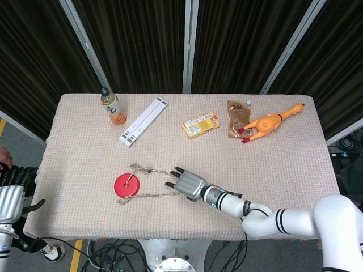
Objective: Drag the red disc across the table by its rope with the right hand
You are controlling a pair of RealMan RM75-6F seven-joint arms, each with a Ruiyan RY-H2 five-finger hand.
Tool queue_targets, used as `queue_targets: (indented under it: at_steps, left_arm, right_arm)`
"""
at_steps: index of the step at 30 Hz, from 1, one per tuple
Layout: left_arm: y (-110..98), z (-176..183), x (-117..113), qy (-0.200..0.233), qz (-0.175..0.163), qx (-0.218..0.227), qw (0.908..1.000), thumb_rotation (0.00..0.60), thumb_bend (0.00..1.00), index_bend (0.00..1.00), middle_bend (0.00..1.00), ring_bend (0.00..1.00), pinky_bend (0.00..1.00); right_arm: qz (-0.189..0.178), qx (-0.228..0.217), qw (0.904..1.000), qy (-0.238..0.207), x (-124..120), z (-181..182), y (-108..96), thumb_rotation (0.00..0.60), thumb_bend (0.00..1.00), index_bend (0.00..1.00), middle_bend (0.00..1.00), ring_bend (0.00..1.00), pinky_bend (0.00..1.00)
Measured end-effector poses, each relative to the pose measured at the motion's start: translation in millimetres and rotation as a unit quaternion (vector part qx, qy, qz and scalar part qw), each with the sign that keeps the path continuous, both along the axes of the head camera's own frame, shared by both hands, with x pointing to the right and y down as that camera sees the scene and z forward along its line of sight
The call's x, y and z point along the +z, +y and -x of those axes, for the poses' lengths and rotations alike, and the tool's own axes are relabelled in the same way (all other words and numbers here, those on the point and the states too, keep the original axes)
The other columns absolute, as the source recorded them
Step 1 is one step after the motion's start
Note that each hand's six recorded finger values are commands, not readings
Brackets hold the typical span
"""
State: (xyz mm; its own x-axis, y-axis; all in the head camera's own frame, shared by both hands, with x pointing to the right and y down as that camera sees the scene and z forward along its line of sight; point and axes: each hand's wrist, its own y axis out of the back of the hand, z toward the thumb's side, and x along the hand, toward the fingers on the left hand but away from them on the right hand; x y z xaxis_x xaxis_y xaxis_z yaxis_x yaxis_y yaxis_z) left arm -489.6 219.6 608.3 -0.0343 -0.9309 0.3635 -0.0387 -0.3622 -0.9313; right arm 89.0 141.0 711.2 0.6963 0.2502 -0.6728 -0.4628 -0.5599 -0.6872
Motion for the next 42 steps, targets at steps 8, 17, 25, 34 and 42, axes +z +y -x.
queue_targets:
  at_steps: [8, 17, 25, 34, 42]
  left_arm:
    - [0.3, 0.3, 0.3, 0.000, 0.001, 0.001, 1.0000, 0.600, 0.02, 0.18, 0.17, 0.12, 0.15]
    - [0.6, -0.2, 1.1, 0.000, 0.002, 0.002, 1.0000, 0.600, 0.02, 0.18, 0.17, 0.12, 0.15]
    - [-0.1, -1.3, 0.6, 0.001, 0.001, 0.003, 1.0000, 0.600, 0.02, 0.18, 0.17, 0.12, 0.15]
    - [-0.9, -3.6, 1.2, 0.003, 0.003, 0.004, 1.0000, 0.600, 0.02, 0.18, 0.17, 0.12, 0.15]
    - [-1.9, -7.7, 2.5, 0.005, 0.005, 0.008, 0.9999, 0.600, 0.02, 0.18, 0.17, 0.12, 0.15]
  right_arm:
    - [-0.011, 0.008, 0.9999, -0.004, -0.6, 0.0, -4.3, 0.600, 0.32, 0.23, 0.58, 0.06, 0.00]
    - [-0.034, 0.024, 0.9990, -0.018, -6.0, 0.5, -13.2, 0.600, 0.37, 0.51, 0.68, 0.15, 0.00]
    - [-0.070, 0.046, 0.9958, -0.037, -12.2, -1.5, -23.6, 0.600, 0.38, 0.86, 0.90, 0.33, 0.00]
    - [-0.110, 0.086, 0.9893, -0.040, -18.8, -30.0, -37.5, 0.600, 0.42, 0.99, 0.97, 0.42, 0.00]
    - [-0.119, 0.167, 0.9784, -0.026, -32.5, -99.2, -53.1, 0.600, 0.45, 1.00, 0.97, 0.42, 0.00]
